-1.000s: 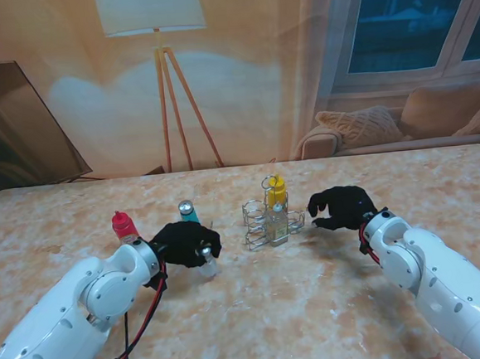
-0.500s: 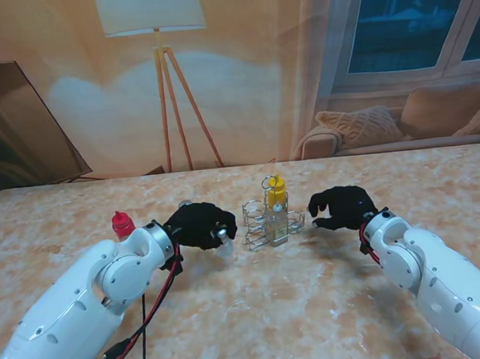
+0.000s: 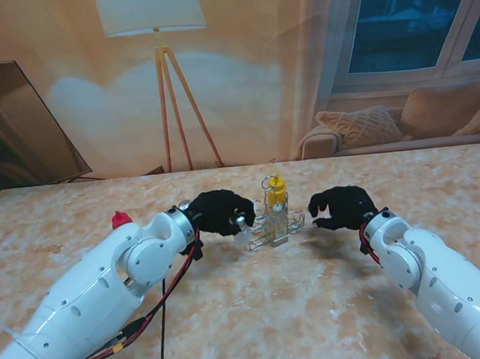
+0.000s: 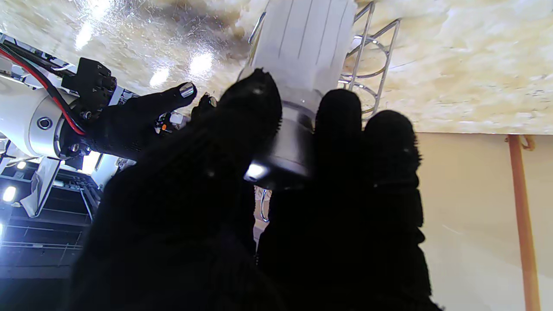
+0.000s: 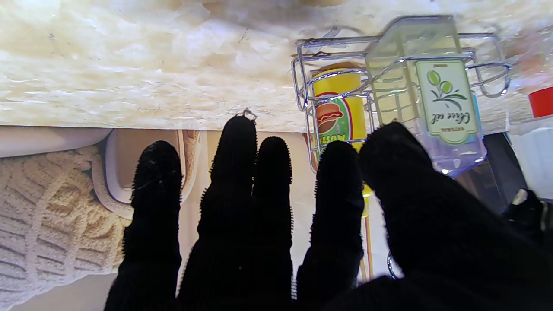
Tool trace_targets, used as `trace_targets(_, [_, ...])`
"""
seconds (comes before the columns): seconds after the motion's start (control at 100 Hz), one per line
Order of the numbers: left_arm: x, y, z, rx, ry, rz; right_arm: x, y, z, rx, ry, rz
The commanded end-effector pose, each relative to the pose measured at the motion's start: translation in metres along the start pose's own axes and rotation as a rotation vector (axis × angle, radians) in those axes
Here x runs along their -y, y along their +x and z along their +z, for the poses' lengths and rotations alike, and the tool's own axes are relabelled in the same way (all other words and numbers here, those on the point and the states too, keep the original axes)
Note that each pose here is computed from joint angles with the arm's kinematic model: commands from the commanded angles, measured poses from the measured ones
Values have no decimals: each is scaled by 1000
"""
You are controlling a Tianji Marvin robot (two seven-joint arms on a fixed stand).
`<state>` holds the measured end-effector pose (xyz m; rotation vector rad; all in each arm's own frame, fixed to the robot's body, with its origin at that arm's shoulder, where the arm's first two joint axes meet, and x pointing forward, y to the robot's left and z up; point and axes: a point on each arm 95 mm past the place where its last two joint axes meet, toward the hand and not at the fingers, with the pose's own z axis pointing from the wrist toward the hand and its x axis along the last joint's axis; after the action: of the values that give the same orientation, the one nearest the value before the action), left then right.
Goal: Place the seasoning bottles into the rack
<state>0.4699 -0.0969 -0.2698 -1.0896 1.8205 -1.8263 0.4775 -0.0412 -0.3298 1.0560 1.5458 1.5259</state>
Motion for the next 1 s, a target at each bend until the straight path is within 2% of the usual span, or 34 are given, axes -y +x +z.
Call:
trace_targets(0.0, [3, 4, 8, -3, 3, -12, 6, 3, -1, -2, 24, 2])
trace_targets(0.48, [-13, 10, 34, 11, 23, -40, 6, 2, -1, 2, 25, 1])
trace_targets(0.99, [-26, 8, 45, 40, 26, -24, 7, 2, -2, 2, 26, 1])
